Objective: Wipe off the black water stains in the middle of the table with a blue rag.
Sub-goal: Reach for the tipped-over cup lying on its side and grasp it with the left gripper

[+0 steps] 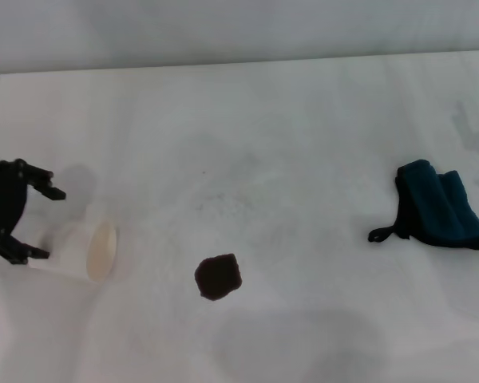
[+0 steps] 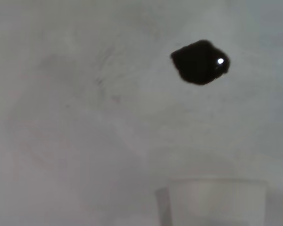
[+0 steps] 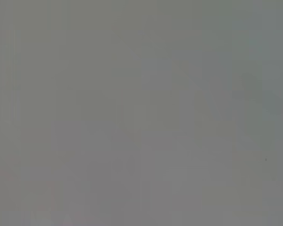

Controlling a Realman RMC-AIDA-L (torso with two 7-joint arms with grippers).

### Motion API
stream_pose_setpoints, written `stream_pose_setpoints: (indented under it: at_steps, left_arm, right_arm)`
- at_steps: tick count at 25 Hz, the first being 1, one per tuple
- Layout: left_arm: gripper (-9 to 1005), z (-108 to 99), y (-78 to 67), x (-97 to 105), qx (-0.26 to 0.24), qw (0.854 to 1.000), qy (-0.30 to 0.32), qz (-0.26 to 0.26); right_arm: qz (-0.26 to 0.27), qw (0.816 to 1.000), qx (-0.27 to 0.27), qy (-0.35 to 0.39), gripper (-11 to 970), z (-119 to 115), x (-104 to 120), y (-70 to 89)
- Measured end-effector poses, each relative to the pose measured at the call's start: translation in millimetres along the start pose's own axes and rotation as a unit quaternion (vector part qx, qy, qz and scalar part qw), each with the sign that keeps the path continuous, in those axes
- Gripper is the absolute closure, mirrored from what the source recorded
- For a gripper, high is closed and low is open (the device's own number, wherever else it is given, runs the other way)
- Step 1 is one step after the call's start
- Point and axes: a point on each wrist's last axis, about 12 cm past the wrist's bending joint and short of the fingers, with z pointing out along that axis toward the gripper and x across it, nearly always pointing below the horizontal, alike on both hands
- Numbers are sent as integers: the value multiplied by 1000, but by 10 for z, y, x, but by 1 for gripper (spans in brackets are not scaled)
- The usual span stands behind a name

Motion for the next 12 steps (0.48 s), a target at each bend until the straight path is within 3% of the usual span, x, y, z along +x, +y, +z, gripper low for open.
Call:
stream_pose_setpoints:
  at_steps: [12]
  left_arm:
    - [153,281,-33,-40,21,1000,-15,-14]
  right_arm:
    - [-5,1000,-4,-8,175,50,-33,-7]
